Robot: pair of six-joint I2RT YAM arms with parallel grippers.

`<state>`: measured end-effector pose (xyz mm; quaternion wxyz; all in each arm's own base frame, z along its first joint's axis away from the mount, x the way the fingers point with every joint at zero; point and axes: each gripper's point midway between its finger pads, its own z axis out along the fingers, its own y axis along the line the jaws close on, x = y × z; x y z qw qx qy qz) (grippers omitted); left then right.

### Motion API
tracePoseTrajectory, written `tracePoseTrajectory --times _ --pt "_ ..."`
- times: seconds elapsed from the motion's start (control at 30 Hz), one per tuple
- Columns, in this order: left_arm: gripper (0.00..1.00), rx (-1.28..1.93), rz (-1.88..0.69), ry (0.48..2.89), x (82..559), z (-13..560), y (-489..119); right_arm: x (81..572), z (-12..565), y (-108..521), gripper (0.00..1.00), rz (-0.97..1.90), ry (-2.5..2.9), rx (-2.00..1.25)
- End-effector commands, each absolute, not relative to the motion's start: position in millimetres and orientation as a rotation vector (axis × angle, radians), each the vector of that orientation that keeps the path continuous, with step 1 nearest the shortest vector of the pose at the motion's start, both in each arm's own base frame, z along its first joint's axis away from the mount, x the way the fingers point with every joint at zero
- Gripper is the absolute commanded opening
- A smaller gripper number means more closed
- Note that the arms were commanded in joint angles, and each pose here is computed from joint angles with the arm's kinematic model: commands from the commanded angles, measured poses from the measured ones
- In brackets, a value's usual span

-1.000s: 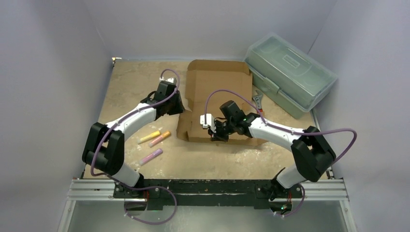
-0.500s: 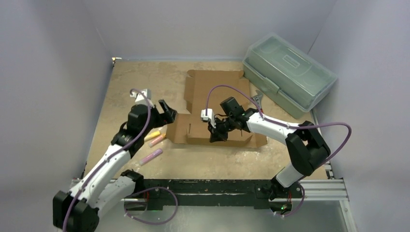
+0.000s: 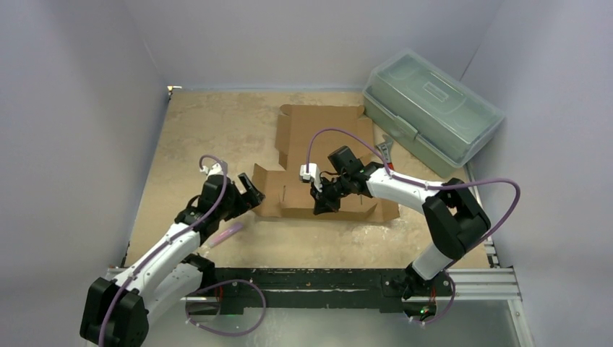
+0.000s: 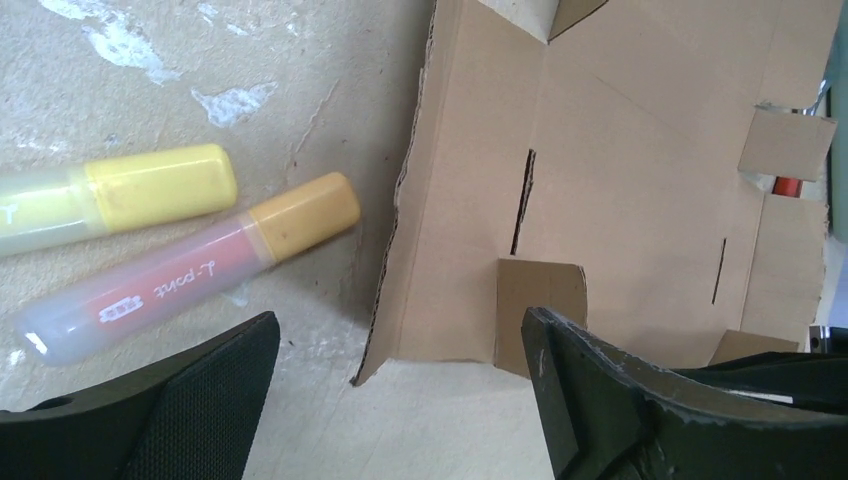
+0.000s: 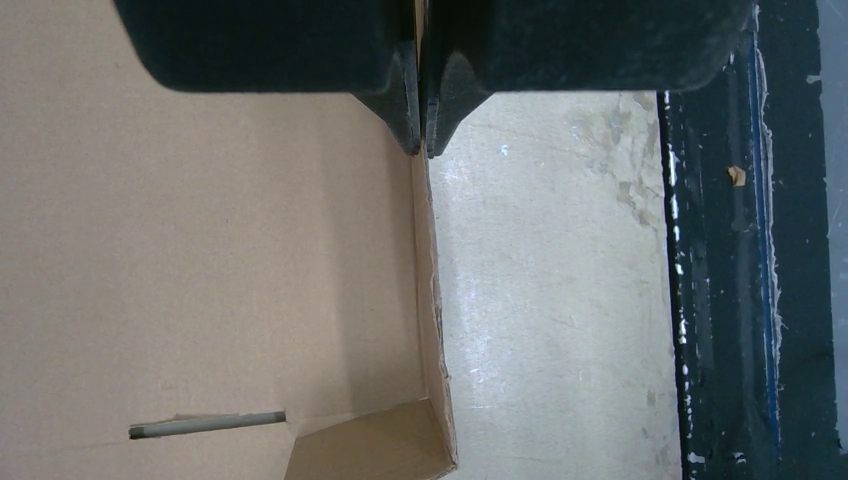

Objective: Fold the paper box
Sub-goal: Fold the paper box at the center of the board.

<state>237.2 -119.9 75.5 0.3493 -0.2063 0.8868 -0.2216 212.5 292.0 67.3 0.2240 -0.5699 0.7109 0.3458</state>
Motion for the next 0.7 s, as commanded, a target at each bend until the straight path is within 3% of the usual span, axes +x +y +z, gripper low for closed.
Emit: tracePoseTrajectory --times 0.0,0.43,0.67 --pt "0.91 -0.536 -0.639 2.265 249.9 74.8 -130.1 218.4 81.1 300.6 0.00 0.982 1.934 -1.544" --pt "0.83 -0.344 -0.946 2.101 254.9 106.7 -168.7 223.6 76.0 301.1 0.00 0.959 1.959 -1.529" --pt "0.83 -0.333 -1.020 2.140 251.9 97.8 -180.8 229.4 74.0 305.7 0.00 0.955 1.977 -1.530"
